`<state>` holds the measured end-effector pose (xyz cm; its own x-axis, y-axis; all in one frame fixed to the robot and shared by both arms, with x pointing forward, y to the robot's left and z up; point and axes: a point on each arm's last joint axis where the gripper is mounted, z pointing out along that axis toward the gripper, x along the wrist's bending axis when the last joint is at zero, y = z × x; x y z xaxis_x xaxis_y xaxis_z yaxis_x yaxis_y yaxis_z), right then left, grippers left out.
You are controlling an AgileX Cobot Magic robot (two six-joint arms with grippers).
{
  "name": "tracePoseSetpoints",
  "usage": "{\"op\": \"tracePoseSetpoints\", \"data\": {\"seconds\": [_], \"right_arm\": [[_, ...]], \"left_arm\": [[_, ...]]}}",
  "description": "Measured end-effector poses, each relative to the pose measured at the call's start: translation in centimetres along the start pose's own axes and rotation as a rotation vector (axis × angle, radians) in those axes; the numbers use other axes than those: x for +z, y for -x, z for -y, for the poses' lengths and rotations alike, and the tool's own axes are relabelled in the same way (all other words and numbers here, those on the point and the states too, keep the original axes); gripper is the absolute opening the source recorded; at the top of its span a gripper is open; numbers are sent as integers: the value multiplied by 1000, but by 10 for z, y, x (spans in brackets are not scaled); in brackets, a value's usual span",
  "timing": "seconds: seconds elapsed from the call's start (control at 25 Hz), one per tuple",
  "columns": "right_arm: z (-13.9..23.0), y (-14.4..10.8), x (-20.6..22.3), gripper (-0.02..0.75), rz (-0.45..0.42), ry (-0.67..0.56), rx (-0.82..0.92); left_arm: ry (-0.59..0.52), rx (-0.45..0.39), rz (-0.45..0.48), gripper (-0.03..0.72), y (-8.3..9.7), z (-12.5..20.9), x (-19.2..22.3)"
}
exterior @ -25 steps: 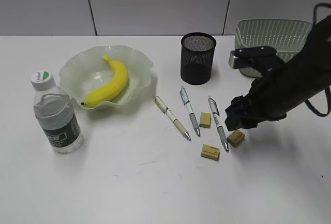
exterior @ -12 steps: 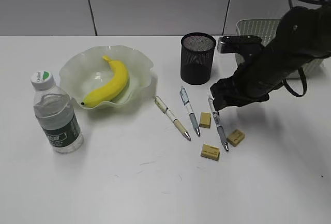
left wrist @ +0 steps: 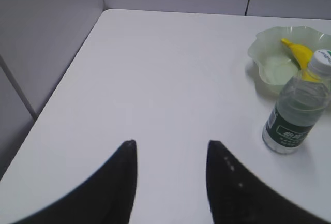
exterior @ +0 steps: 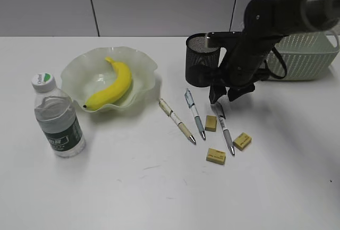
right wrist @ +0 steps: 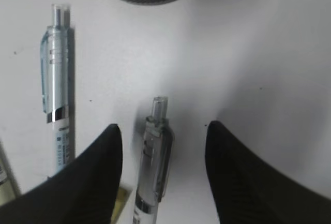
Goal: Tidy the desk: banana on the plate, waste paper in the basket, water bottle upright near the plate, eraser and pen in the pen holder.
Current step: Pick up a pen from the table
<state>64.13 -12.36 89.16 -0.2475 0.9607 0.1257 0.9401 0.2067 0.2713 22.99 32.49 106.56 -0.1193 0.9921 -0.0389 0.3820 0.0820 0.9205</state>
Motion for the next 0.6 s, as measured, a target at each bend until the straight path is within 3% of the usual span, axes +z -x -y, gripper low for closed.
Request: {"op": "tracePoseSetpoints", "data": {"seconds": [0.2,0.36,0.6], "right_arm": [[4,-11,16,350,54,-59,-25],[4,-13,16,151,59,-58,-6],[-1,-15,-4,157,55,-22,-1]], "left_arm": [[0,0,0,294,0,0,0],[0,0,0,283,0,0,0],[0,0,0,282,0,0,0]]}}
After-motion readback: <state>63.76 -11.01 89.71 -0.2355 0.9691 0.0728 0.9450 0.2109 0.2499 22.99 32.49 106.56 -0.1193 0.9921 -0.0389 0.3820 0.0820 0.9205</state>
